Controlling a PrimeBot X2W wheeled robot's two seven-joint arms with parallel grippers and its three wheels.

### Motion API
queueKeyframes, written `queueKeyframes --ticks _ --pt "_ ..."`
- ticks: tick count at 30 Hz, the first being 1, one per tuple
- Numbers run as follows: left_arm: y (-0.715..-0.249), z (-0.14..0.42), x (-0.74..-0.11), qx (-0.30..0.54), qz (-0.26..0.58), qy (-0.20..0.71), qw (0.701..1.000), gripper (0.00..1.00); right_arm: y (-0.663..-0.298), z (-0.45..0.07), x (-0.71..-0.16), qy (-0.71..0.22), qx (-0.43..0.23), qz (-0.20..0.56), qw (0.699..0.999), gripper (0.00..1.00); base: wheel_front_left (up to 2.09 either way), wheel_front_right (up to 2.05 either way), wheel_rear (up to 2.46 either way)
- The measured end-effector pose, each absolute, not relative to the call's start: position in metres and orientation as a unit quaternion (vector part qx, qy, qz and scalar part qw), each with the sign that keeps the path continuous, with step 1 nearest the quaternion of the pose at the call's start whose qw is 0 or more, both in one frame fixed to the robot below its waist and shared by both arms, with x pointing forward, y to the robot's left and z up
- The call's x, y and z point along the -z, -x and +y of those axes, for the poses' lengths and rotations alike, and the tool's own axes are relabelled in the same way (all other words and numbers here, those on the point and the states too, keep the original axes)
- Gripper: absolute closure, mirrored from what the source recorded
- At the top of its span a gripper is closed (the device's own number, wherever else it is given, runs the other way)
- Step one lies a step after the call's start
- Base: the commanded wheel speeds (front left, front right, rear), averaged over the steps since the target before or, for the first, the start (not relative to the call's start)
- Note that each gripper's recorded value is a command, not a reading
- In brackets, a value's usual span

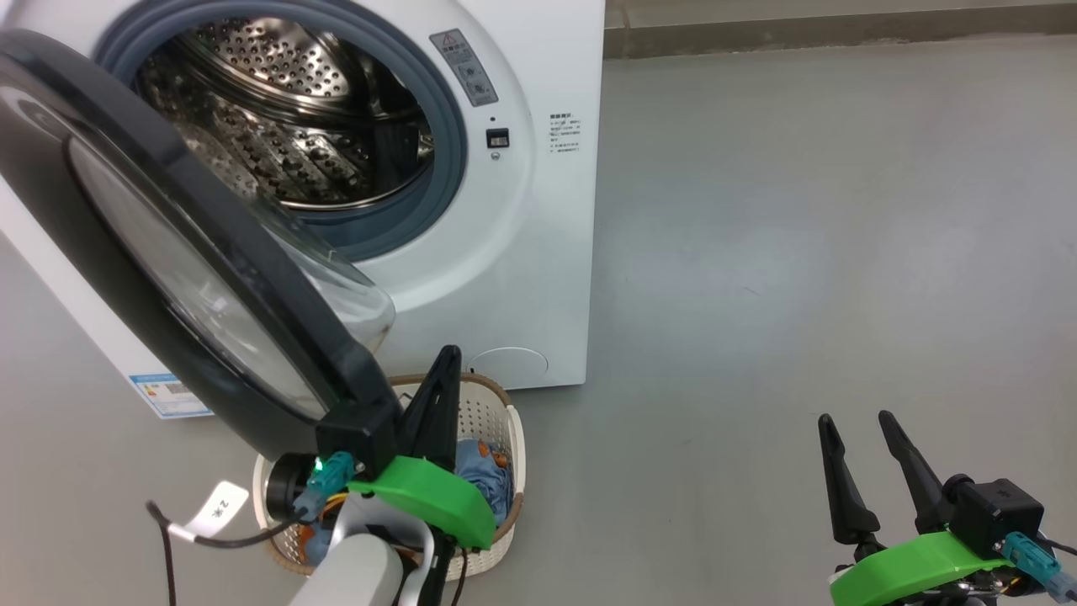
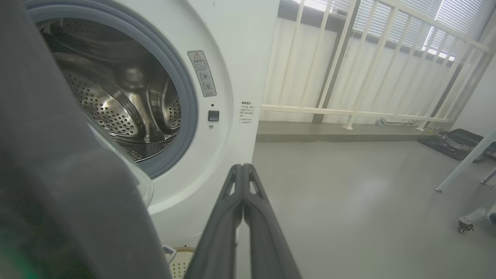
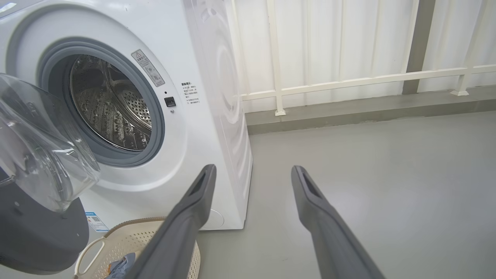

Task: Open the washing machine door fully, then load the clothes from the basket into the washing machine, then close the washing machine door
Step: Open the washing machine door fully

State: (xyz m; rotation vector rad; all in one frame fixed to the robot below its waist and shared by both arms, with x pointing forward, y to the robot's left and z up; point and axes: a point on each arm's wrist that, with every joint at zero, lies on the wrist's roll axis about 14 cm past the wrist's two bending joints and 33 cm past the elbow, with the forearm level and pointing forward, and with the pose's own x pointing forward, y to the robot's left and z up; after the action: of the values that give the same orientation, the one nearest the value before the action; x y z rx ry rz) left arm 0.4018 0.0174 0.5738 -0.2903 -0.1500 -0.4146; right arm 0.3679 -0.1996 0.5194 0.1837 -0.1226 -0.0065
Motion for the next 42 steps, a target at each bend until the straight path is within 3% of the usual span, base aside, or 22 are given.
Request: queueKeyframes --ticks 26,42 --pt "-0.411 0.038 -0.539 0.166 -0.026 0.125 0.978 1.0 -0.372 -0.192 -0.519 -0.1 -0.006 -0.059 0.993 0.0 0.0 0.0 0.0" --pt "-0.399 0.061 -0.543 0.139 -0.035 0.13 0.981 1.0 -0.388 -0.15 -0.521 -0.103 -0.068 -0.055 0.991 0.0 0.0 0.0 0.0"
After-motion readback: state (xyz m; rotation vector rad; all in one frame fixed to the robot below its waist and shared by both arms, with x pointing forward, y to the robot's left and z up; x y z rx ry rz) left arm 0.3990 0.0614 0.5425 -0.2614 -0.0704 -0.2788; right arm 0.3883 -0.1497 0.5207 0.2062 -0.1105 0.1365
